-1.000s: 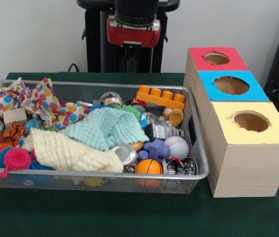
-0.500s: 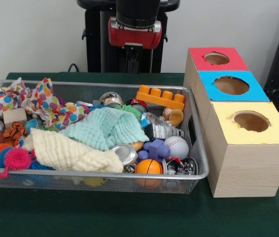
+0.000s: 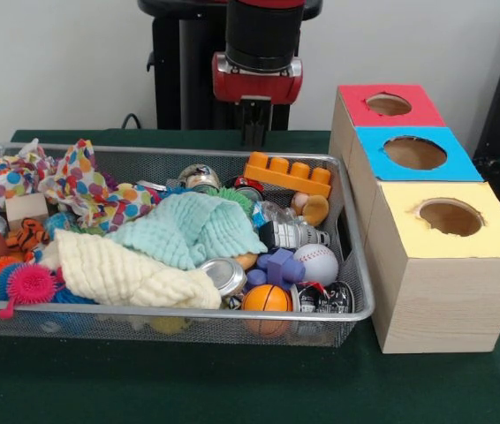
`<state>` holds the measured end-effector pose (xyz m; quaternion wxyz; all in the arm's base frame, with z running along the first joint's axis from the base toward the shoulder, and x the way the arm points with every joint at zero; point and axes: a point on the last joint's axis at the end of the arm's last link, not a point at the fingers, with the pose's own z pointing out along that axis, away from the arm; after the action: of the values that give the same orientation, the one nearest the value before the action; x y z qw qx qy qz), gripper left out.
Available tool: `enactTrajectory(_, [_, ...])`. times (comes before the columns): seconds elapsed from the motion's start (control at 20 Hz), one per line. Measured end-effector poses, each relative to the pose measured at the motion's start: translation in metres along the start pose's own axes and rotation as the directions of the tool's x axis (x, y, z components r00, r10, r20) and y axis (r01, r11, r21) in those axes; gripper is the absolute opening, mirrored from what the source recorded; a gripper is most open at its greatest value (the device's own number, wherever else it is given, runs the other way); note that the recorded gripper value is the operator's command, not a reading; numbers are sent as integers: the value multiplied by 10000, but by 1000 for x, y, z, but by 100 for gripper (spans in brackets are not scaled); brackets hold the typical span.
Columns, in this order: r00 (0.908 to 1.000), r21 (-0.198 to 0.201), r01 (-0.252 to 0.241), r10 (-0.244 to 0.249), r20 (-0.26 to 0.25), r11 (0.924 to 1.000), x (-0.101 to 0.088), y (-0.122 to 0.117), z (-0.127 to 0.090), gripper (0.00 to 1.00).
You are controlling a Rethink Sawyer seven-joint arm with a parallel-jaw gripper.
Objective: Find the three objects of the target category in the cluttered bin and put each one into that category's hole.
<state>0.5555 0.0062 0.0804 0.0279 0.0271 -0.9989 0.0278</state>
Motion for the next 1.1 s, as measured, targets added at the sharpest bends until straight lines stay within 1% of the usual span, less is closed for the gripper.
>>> enactTrajectory(0.2, [9999, -51, 114, -114, 107, 9999, 6, 13, 4, 0])
enactTrajectory(0.3, [9999, -158, 123, -121, 102, 9998, 13, 25, 7, 0])
enactTrajectory(0.4, [9999, -200, 129, -128, 77, 9997, 17, 30, 8, 0])
enactTrajectory(0.6, [9999, -316, 155, -156, -3, 9994, 32, 44, 12, 0])
enactTrajectory(0.9, [9998, -430, 104, -111, -156, 9990, 50, 56, 17, 0])
enactTrajectory(1.1, [9996, -465, 87, -100, -280, 9989, 56, 57, 19, 0])
